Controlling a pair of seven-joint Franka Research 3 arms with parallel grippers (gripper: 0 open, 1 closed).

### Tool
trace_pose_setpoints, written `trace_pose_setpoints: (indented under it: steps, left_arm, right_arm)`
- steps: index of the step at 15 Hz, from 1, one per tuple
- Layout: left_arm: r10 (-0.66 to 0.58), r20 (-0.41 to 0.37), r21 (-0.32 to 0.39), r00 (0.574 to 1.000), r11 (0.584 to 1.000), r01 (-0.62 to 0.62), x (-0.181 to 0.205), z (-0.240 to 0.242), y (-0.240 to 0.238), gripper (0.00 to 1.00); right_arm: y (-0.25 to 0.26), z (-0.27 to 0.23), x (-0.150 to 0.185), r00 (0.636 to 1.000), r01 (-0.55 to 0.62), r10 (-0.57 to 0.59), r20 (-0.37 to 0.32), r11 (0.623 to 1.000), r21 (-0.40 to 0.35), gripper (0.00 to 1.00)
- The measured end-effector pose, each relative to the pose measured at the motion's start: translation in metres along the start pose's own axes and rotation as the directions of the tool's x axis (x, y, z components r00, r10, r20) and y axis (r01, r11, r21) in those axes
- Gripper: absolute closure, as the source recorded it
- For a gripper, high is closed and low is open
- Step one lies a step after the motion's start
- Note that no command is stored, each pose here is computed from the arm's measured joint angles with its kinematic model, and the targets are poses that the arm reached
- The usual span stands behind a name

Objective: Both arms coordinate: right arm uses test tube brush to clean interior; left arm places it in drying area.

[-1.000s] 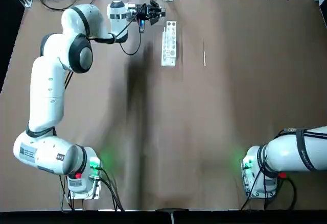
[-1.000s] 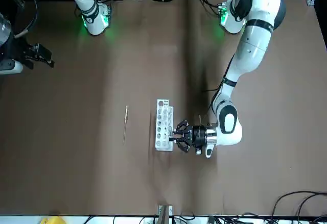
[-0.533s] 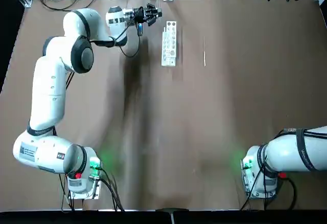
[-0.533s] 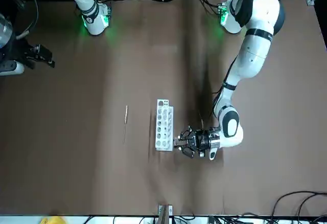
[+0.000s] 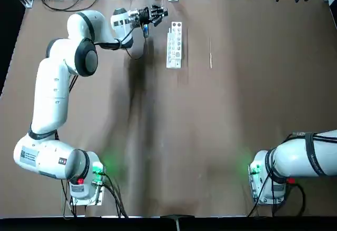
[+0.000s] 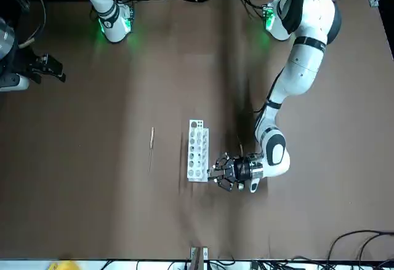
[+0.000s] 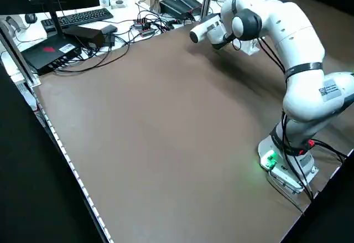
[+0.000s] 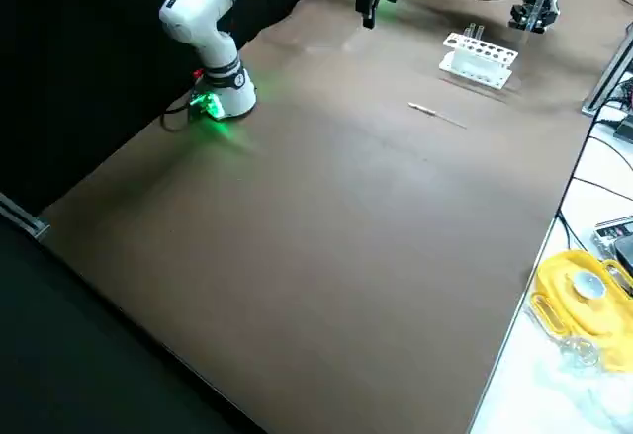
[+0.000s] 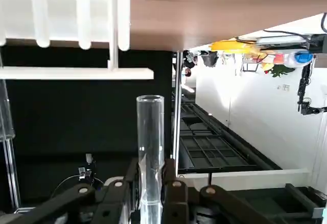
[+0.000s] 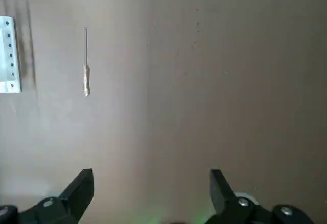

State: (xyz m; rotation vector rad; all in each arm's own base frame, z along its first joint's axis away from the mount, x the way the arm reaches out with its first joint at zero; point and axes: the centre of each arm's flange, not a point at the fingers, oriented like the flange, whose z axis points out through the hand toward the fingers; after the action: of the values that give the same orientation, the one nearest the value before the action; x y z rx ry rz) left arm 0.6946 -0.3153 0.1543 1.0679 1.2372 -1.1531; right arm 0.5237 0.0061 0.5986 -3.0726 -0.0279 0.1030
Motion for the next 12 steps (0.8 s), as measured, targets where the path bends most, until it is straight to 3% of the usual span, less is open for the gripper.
trace_pose_setpoints:
  steps: [12]
  left_arm:
    - [0.029, 0.004, 0.013, 1.0, 0.999, -0.029, 0.017, 0.013, -0.013, 0.77]
  right_arm:
    - [-0.001, 0.0, 0.0, 1.0, 0.001, -0.001, 0.0, 1.0, 0.0, 0.0]
